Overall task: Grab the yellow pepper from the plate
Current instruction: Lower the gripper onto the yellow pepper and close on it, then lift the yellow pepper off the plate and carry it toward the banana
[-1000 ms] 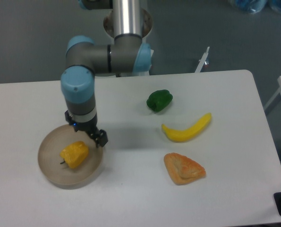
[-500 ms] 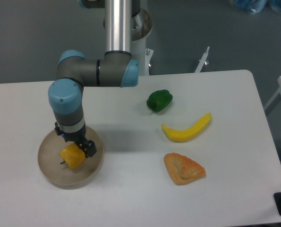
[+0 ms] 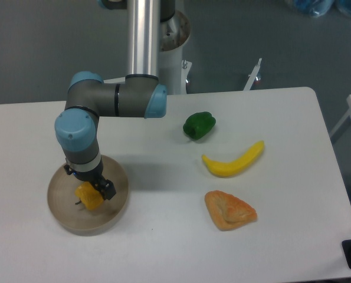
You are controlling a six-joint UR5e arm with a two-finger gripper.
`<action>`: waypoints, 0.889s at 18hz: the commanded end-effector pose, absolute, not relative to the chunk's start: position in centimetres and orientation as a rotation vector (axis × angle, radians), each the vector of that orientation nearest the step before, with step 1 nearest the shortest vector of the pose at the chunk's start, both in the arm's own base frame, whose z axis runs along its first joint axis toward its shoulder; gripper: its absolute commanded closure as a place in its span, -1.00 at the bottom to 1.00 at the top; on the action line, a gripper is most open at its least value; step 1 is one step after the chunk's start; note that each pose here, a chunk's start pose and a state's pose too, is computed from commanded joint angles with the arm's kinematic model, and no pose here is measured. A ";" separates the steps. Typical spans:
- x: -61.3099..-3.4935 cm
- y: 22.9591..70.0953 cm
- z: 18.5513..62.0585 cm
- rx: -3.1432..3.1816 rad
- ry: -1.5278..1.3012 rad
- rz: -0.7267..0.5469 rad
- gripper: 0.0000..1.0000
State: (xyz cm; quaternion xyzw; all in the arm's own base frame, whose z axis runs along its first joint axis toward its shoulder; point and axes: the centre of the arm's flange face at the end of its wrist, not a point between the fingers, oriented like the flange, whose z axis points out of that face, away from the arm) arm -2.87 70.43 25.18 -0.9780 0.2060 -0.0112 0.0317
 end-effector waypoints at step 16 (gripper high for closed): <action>-9.3 69.0 36.0 -2.894 0.499 0.073 1.00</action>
